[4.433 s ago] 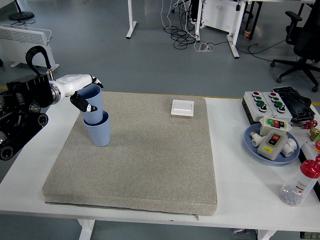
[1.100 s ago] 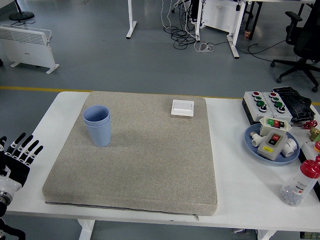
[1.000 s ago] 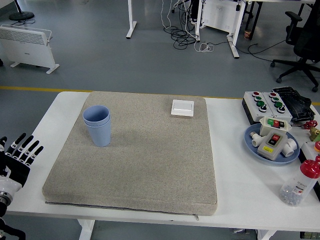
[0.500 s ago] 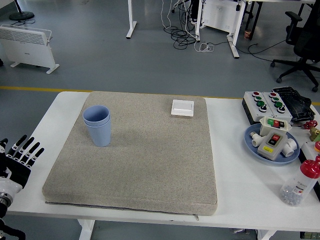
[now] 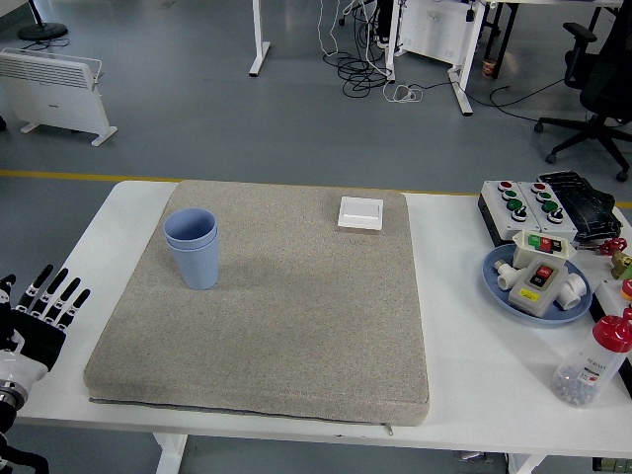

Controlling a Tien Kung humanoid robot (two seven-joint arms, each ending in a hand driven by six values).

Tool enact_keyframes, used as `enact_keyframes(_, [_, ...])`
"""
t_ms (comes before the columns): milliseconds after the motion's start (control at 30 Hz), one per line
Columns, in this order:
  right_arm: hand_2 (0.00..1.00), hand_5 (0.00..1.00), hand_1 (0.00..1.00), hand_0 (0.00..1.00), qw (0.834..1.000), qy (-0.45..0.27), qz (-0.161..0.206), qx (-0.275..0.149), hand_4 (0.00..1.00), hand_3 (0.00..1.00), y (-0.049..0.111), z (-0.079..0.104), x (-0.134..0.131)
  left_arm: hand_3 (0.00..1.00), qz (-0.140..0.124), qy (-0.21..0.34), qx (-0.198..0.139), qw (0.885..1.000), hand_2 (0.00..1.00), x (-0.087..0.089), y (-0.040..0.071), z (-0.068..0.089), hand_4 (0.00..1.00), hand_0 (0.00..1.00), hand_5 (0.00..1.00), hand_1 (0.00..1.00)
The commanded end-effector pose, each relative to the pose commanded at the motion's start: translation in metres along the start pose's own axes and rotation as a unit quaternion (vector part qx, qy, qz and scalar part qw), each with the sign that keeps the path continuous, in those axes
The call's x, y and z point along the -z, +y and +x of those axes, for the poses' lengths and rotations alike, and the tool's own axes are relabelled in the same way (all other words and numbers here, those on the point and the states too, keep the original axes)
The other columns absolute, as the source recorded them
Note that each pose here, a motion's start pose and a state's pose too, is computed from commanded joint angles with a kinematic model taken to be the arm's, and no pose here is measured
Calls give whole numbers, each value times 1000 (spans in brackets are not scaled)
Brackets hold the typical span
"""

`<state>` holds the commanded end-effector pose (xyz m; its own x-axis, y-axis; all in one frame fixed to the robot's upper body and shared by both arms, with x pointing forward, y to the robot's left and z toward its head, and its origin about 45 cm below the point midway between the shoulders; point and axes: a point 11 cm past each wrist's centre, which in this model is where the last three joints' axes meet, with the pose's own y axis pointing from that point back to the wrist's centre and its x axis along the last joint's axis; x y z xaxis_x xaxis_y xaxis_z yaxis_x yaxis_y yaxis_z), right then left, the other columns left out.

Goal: Push cup pick cup insert cup

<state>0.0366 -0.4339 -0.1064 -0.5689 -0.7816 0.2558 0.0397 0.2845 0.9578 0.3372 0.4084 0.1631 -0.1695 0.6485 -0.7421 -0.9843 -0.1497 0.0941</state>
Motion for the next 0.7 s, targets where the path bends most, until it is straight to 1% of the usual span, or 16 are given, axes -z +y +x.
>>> enact_keyframes(133, [649,477,648,725,1000,0,0,0,127,579,0,0,0,689,5,17,6,1000,779,2,1,1,560,744,998,762])
enact_keyframes(167, [649,477,648,725,1000,0,0,0,127,579,0,0,0,715,6,20,8,1000,802,2,1,1,567,767,998,781])
enact_keyframes(200, [649,477,648,725,1000,0,1,0,127,579,0,0,1,715,7,23,11,1000,802,3,0,1,567,767,998,781])
enact_keyframes(333, [649,477,648,725,1000,-1,1,1,127,579,0,-1,1,715,12,23,18,1000,802,3,0,-1,567,767,998,781])
enact_keyframes(367, [649,476,648,725,1000,-1,2,1,127,579,0,-1,1,765,14,22,19,999,854,3,0,-2,576,815,998,825])
enact_keyframes(533, [649,476,648,725,1000,-1,2,1,127,579,0,-1,2,765,19,23,19,999,854,4,0,-2,576,815,998,825])
enact_keyframes(567, [649,475,648,725,1000,0,2,1,127,579,0,-1,2,791,20,23,19,999,875,5,0,-2,575,822,998,835])
enact_keyframes(700, [649,475,648,725,1000,0,1,0,127,579,0,0,2,791,15,25,15,999,875,3,0,0,575,822,998,835])
